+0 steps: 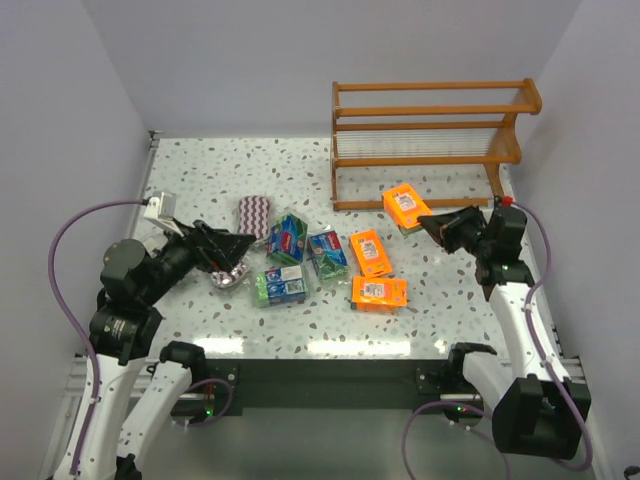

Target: Place and organize the cleaning sponges onto the shelf

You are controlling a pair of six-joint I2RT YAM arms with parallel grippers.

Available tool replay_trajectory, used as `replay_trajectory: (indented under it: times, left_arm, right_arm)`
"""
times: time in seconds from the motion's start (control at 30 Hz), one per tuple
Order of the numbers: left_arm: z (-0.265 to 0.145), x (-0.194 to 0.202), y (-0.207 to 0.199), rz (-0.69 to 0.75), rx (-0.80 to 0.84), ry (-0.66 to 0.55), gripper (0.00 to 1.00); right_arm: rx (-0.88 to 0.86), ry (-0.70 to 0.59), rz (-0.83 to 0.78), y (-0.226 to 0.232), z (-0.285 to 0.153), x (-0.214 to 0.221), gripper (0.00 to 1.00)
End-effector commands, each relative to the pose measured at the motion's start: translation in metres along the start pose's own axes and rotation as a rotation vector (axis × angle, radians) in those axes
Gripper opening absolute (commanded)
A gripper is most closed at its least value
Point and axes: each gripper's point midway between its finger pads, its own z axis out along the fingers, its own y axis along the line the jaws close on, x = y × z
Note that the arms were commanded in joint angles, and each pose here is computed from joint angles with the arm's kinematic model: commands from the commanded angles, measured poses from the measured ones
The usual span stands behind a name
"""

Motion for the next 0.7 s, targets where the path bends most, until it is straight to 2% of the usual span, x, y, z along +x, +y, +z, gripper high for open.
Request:
replay_trajectory:
  times: [0.0,0.1,0.2,0.47,0.67]
  left_arm:
    - [0.000,-0.007,-0.005,0.041,0.021,-0.013,1.00]
    - [0.002,-0.007,-0.006,0.043,0.027,-0.007,1.00]
    - [0.003,-0.007,-0.006,0.044,0.030,-0.004,1.00]
    - [0.007,-0.006,-0.003,0.048,0.025,0.006,1.00]
    - [0.011,-0.007,-0.005,0.038,0.042,0.006,1.00]
  right_arm:
    - [0.132,-0.033,-0.065,-0.045,-0.004,-0.002,0.00]
    - [0.121,-0.032,-0.071,-0.044,-0.005,-0.002,0.00]
    - [0.077,-0.016,-0.107,-0.019,-0.008,-0.004,0.00]
    - [-0.275,0.020,-0.116,0.112,-0.014,-0.022,0.00]
    - [-0.406,-0.088,-0.156,0.188,-0.010,-0.064,0.00]
